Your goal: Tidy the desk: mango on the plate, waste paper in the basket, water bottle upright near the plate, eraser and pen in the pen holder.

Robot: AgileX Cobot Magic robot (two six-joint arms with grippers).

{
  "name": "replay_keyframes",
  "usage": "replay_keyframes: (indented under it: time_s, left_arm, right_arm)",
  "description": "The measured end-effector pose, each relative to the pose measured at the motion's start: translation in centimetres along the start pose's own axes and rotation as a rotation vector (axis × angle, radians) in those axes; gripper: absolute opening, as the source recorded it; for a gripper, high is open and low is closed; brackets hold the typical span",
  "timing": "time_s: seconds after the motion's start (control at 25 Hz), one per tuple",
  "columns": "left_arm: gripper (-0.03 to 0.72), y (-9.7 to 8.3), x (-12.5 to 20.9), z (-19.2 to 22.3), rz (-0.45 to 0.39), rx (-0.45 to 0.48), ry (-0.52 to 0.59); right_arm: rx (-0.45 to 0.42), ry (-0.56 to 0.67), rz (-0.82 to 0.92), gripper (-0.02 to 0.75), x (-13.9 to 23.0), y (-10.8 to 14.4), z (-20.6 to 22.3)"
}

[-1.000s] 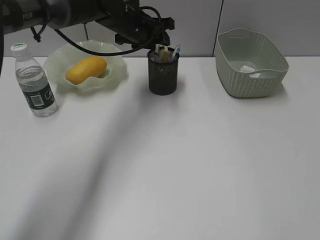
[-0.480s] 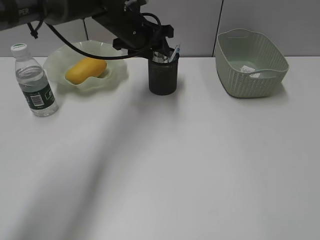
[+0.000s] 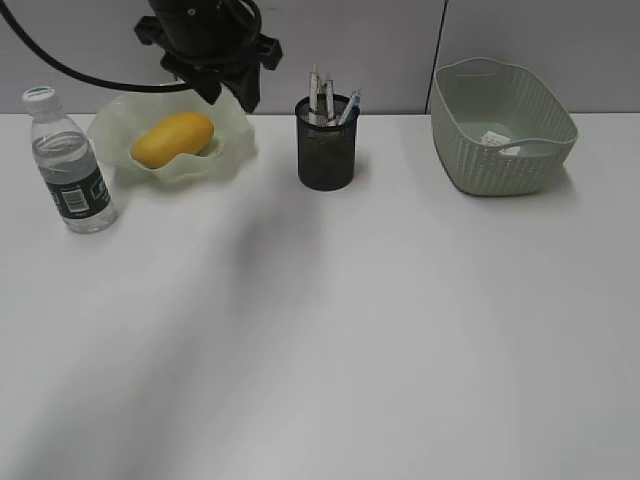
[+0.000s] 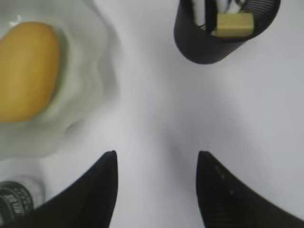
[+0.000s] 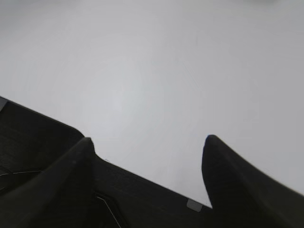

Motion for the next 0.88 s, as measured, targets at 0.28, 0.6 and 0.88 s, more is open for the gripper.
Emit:
replay_keyframes:
  time_s: [0.28, 0.6, 0.88]
  left_arm:
    - [0.405, 0.3, -0.2, -4.9, 0.004, -0.013, -0.066]
    - [0.402, 0.1, 5.7, -11.4, 0.004, -0.004, -0.05]
    - [0.489, 0.1, 14.6, -14.7, 0.002, 0.005, 0.009]
  right_arm:
    - [0.0, 0.0, 0.0, 0.55, 0.0, 0.0, 0.0]
    - [0.0, 0.0, 0.0, 0.55, 0.0, 0.0, 0.0]
    - [0.0, 0.0, 0.0, 0.55, 0.0, 0.0, 0.0]
Point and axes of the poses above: a point on each arm's last joint axis where the gripper is mounted, z pointing out along that axis toward the gripper, y along the wrist's bending axis when the last joint is at zero, x = y × z, the point moved 8 cm from there along z, pointing out along that axis toward the gripper, and after that the axes turned 2 degrees about z, right-handed, at the moved point
